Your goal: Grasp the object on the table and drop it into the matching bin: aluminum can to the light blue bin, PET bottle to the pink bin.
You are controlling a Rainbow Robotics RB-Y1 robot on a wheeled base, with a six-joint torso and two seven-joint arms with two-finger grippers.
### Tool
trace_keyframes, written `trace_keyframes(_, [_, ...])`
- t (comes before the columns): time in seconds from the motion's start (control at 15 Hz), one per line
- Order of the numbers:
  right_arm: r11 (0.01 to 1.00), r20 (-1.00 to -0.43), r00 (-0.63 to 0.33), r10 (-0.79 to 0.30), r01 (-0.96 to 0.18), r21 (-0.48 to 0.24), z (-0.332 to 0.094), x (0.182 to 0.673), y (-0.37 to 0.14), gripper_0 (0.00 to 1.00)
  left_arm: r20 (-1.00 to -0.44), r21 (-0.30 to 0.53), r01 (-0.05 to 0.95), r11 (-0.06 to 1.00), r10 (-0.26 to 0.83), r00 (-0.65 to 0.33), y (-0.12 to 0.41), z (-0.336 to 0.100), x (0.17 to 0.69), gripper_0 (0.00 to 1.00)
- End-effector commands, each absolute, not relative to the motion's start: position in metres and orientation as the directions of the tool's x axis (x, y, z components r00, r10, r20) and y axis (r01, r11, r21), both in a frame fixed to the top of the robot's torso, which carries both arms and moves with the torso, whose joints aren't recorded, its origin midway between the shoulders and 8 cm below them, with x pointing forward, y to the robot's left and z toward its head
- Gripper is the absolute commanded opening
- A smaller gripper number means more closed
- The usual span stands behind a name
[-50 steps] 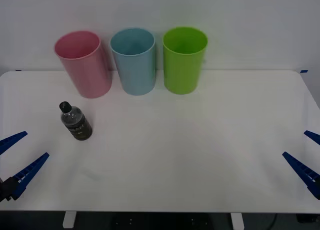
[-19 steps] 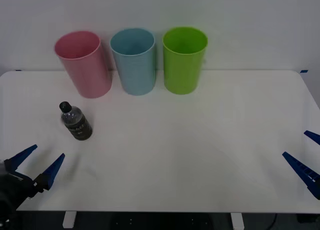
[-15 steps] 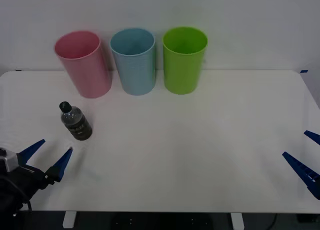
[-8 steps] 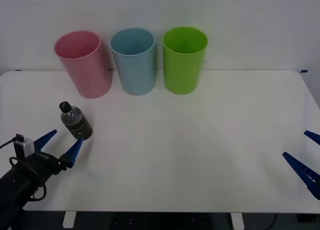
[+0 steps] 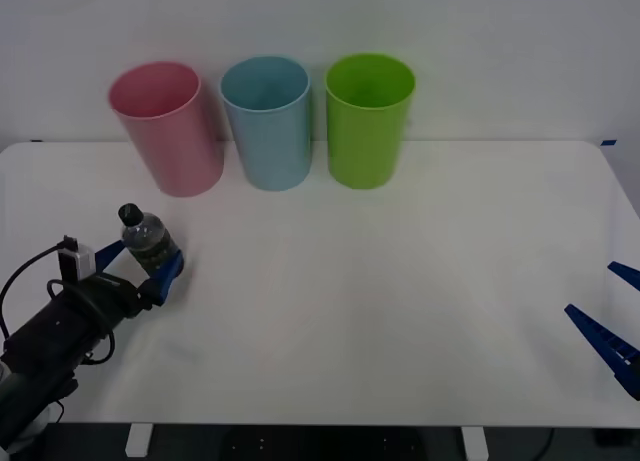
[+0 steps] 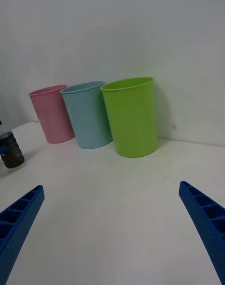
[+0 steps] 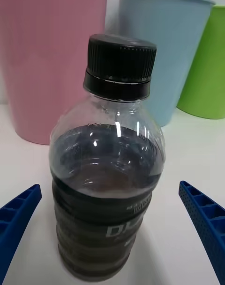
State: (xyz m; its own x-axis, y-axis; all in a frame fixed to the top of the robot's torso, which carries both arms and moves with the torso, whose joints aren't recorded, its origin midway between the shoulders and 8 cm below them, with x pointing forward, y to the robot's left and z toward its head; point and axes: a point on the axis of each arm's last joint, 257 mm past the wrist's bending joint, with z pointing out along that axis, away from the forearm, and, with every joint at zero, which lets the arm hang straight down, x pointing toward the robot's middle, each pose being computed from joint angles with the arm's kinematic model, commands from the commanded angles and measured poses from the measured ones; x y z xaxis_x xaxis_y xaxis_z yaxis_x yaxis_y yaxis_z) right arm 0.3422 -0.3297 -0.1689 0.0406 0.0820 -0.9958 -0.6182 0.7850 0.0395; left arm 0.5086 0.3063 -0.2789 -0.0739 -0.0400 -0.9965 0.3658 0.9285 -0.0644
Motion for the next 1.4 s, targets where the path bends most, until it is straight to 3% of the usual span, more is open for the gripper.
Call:
trace_keyframes(0.07, [0.785, -0.996, 0.041, 0.082, -0.618, 0.039, -0.169, 0.342, -0.33, 1.0, -0.997, -0.047, 0.34, 0.939, -0.024, -0.072, 0.308, -0.276, 0.524, 1.0])
trace_keyframes(0.8, [0.785, -0.996, 0.041, 0.082, -0.618, 0.039, -0.169, 0.342, -0.33, 1.0, -0.997, -0.05, 0.344, 0.938, -0.025, -0.077, 0.301, -0.277, 0.539, 1.0])
trace_keyframes(0.87, [0.785, -0.996, 0.041, 0.082, -0.618, 0.039, -0.169, 0.342, -0.33, 1.0, -0.997, -0.048, 0.344, 0.938, -0.023, -0.076, 0.302, -0.278, 0.539, 0.57])
trace_keyframes(0.93, [0.785, -0.996, 0.041, 0.082, -0.618, 0.039, -0.169, 0.342, -0.33, 1.0, -0.997, -0.045, 0.344, 0.938, -0.02, -0.075, 0.302, -0.278, 0.539, 0.25])
trace_keyframes(1.0, [0.785, -0.996, 0.041, 0.082, -0.618, 0.039, -0.169, 0.342, -0.33, 1.0, -0.997, -0.04, 0.344, 0.938, -0.015, -0.074, 0.302, -0.278, 0.539, 0.11])
trace_keyframes(1.07, [0.785, -0.996, 0.041, 0.082, -0.618, 0.039, -0.169, 0.342, -0.33, 1.0, -0.997, -0.037, 0.344, 0.938, -0.013, -0.074, 0.302, -0.279, 0.538, 0.01])
trace_keyframes(1.4, [0.785, -0.996, 0.041, 0.082, -0.618, 0.039, -0.169, 0.342, -0.33, 1.0, -0.997, -0.033, 0.345, 0.938, -0.008, -0.074, 0.302, -0.279, 0.538, 0.0])
